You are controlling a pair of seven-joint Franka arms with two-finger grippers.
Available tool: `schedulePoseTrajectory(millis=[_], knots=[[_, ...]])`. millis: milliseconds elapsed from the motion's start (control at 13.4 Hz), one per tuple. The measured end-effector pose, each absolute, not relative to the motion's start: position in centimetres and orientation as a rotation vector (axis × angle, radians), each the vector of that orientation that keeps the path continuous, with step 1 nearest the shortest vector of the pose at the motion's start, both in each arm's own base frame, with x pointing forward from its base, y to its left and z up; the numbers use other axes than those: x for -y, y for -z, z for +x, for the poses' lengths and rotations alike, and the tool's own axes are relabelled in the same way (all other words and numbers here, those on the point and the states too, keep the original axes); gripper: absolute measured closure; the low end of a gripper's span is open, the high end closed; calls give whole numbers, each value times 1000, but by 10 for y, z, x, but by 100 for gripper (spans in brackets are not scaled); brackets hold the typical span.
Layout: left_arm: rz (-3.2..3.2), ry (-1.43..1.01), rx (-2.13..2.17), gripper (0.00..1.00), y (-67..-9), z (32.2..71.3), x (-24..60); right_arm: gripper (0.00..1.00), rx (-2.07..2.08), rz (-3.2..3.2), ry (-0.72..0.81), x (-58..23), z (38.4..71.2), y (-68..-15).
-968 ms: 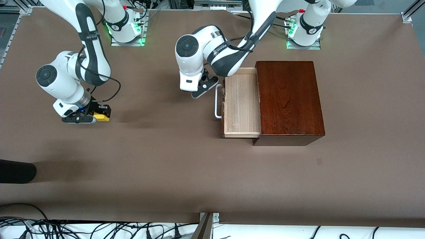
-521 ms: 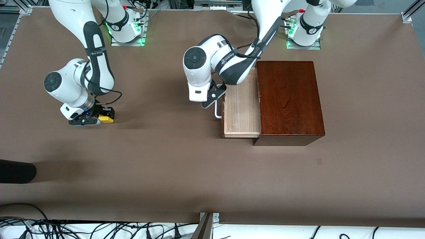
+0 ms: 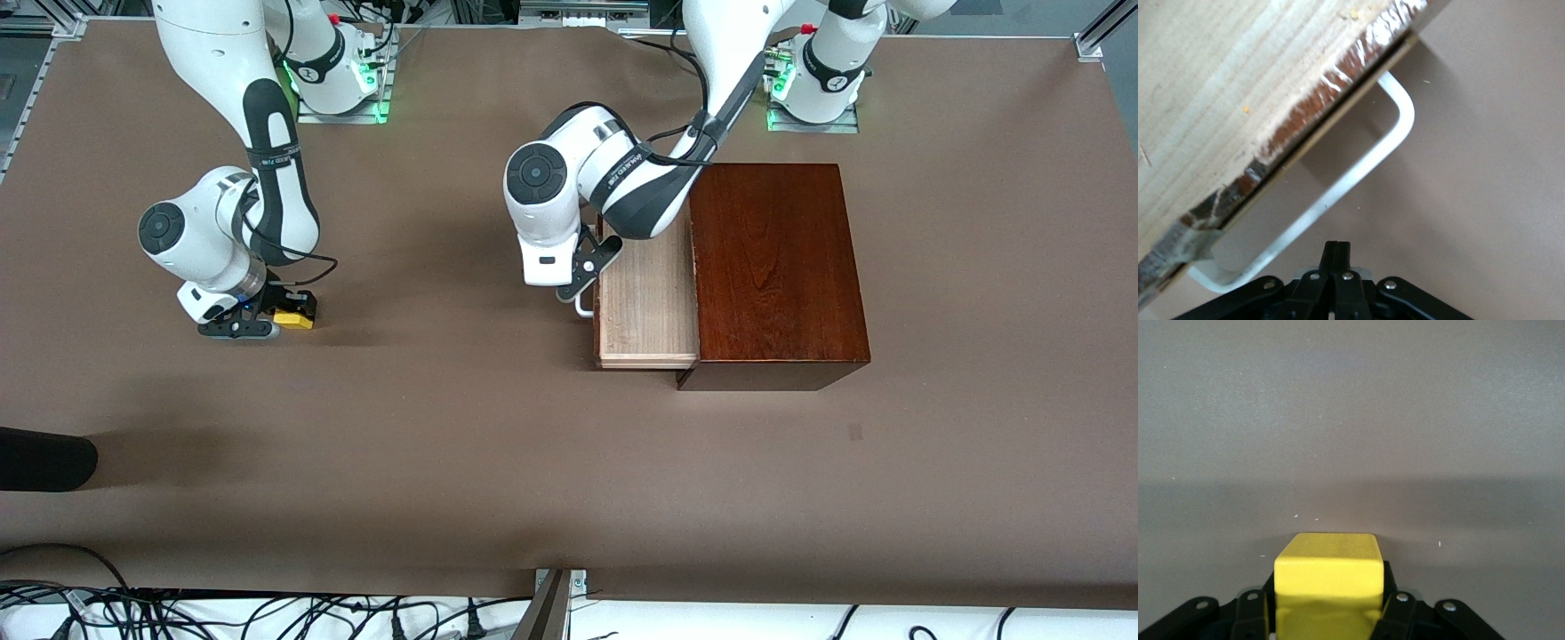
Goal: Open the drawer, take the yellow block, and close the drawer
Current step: 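Push the drawer shut with the left gripper while the right gripper lowers the cube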
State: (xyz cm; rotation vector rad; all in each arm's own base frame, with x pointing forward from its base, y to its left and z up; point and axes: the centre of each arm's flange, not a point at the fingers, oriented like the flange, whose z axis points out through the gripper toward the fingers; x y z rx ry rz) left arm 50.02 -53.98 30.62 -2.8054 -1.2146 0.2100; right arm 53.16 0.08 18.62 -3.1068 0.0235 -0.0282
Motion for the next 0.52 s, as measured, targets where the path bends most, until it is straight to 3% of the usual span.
schedulePoseTrajectory(millis=[74, 372, 447, 521], knots=[[-2795, -214, 1219, 99, -306, 503, 536, 44, -23, -3107, 28, -1, 532, -186], [-2754, -215, 1241, 99, -311, 514, 521, 7, 11, -3094, 33, -12, 542, -190], [-2745, -212, 1238, 99, -314, 518, 516, 0, 27, -3078, 19, -17, 546, -194], [-2742, -205, 1224, 99, -319, 521, 511, 0, 46, -3064, -1, -21, 552, -199]])
